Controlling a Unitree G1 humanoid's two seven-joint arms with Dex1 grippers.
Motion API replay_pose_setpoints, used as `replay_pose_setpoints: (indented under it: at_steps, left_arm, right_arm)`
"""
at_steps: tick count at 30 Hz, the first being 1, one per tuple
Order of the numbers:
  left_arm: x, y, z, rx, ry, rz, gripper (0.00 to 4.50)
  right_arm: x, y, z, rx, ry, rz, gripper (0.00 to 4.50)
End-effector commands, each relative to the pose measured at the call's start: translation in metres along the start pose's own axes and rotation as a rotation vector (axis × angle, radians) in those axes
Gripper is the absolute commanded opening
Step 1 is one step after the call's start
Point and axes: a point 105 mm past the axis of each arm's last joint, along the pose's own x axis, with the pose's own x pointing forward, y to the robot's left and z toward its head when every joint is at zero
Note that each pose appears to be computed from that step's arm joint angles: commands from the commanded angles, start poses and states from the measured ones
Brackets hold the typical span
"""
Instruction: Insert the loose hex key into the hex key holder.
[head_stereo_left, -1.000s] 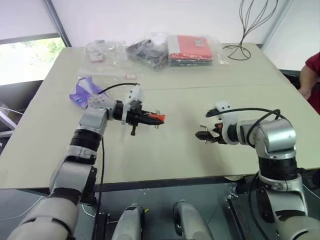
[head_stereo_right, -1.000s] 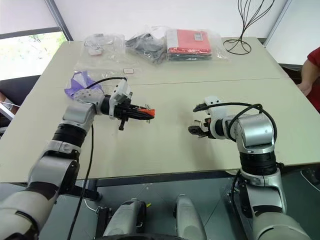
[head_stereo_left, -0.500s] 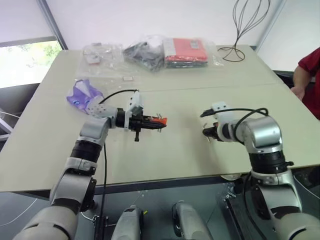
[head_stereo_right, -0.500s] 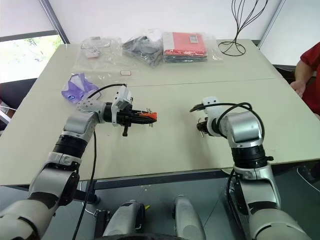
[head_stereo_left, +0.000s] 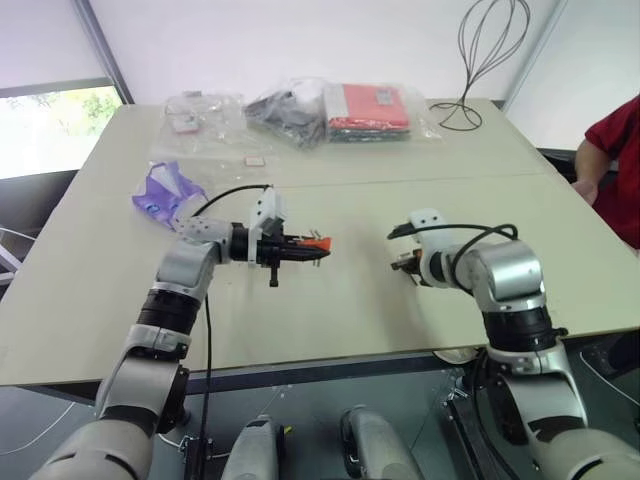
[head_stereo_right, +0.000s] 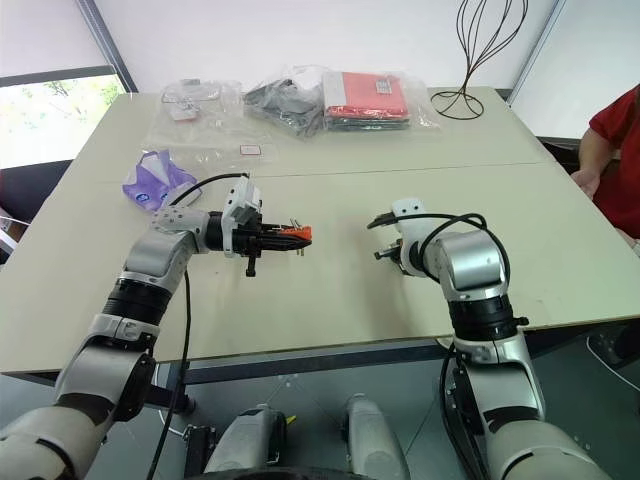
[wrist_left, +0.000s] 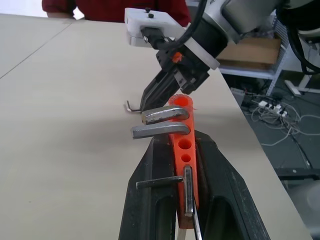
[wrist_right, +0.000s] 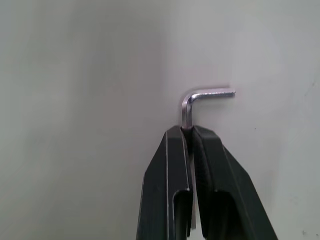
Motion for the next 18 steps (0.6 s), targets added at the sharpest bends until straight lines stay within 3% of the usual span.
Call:
replay_pose_setpoints:
  at_steps: [1,3,5,9,18]
  left_arm:
    - [-0.003,0.007,0.019,0.024,-0.023,-0.018,0.0]
    - [-0.004,0.009,0.022,-0.018,-0.028,-0.045,0.0]
    - [-0.003,0.012,0.025,-0.043,-0.024,-0.071,0.0]
    - [0.006,0.027,0.057,-0.042,-0.093,-0.083,0.0]
    - [0.015,0.035,0.087,-0.01,-0.107,-0.157,0.0]
  right_arm:
    - [-0.041,0.005,0.092,0.035,-0.396,0.093,0.08]
    - [-0.08,0.021,0.136,-0.028,-0.694,0.229,0.08]
    - [-0.115,0.042,0.144,-0.153,-0.866,0.396,0.08]
    - [-0.143,0.063,0.137,-0.08,-0.997,0.581,0.08]
    - [-0.155,0.102,0.125,-0.016,-1.041,0.729,0.08]
